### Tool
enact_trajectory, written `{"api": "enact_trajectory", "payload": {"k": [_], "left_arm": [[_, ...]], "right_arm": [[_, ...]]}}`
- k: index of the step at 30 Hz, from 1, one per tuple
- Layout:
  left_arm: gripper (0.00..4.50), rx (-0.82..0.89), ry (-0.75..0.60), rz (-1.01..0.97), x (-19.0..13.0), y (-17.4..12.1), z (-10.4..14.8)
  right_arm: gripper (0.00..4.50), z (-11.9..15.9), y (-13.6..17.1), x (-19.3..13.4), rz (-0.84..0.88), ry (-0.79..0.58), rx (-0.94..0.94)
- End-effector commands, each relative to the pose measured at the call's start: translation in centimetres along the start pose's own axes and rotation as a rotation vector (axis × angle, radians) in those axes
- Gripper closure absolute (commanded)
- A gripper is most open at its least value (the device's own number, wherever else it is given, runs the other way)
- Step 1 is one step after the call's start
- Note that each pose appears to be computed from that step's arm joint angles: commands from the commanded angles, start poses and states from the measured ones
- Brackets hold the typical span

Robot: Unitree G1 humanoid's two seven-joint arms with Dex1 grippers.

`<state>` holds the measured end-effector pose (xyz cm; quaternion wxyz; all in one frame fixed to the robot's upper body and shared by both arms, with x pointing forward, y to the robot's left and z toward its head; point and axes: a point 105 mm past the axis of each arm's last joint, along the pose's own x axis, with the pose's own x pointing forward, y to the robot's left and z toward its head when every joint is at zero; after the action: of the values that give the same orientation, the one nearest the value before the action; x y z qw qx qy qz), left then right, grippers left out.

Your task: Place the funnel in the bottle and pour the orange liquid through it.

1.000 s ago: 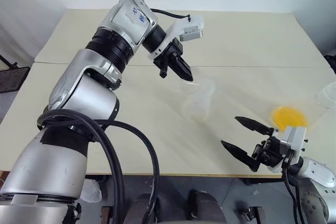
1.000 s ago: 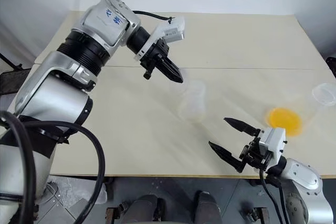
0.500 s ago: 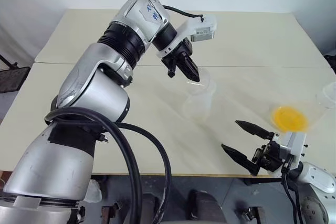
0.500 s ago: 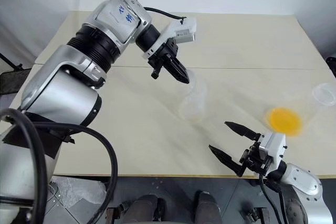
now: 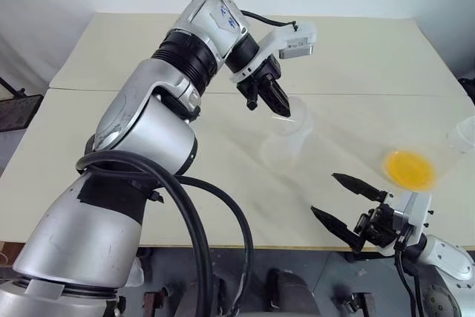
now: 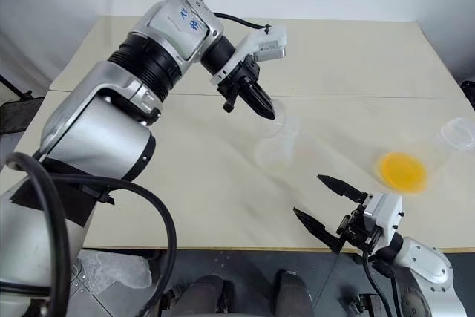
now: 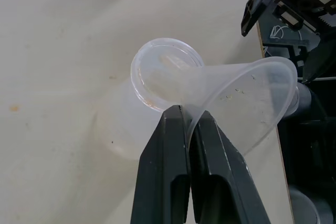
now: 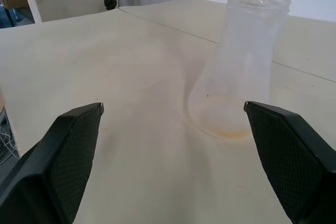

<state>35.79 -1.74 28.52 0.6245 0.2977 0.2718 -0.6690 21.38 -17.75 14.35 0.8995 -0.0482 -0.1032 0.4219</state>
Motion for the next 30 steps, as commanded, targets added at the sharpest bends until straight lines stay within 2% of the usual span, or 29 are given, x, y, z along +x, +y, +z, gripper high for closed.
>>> {"api": "enact_trajectory", "payload": {"k": [1,12,13,15,26,30], "left_arm": [[4.46,0.045,0.012,-0.080,-0.8,-1.3,1.2],[4.46,0.032,0.050,-0.032,-1.6,-0.7,0.4],[4.01,0.027,0.050,-0.030,-1.6,-0.7,0.5],[3.57,0.015,0.049,-0.026,-1.7,-0.7,0.5],[0.04,0.003,0.017,-0.029,-1.7,-0.9,1.3],[0.04,0.019,0.007,-0.031,-1.7,-1.0,1.6]], "right_arm": [[0.00,0.9,0.3,0.1,0.004,-0.024,-0.033],[0.00,0.8,0.0,0.3,0.004,-0.020,-0.037],[0.00,0.8,0.0,0.3,0.004,-0.021,-0.038],[0.00,0.8,0.0,0.4,0.004,-0.022,-0.039],[0.00,0.7,0.0,0.4,-0.002,-0.022,-0.042],[0.00,0.8,-0.1,0.5,-0.004,-0.023,-0.044]]}}
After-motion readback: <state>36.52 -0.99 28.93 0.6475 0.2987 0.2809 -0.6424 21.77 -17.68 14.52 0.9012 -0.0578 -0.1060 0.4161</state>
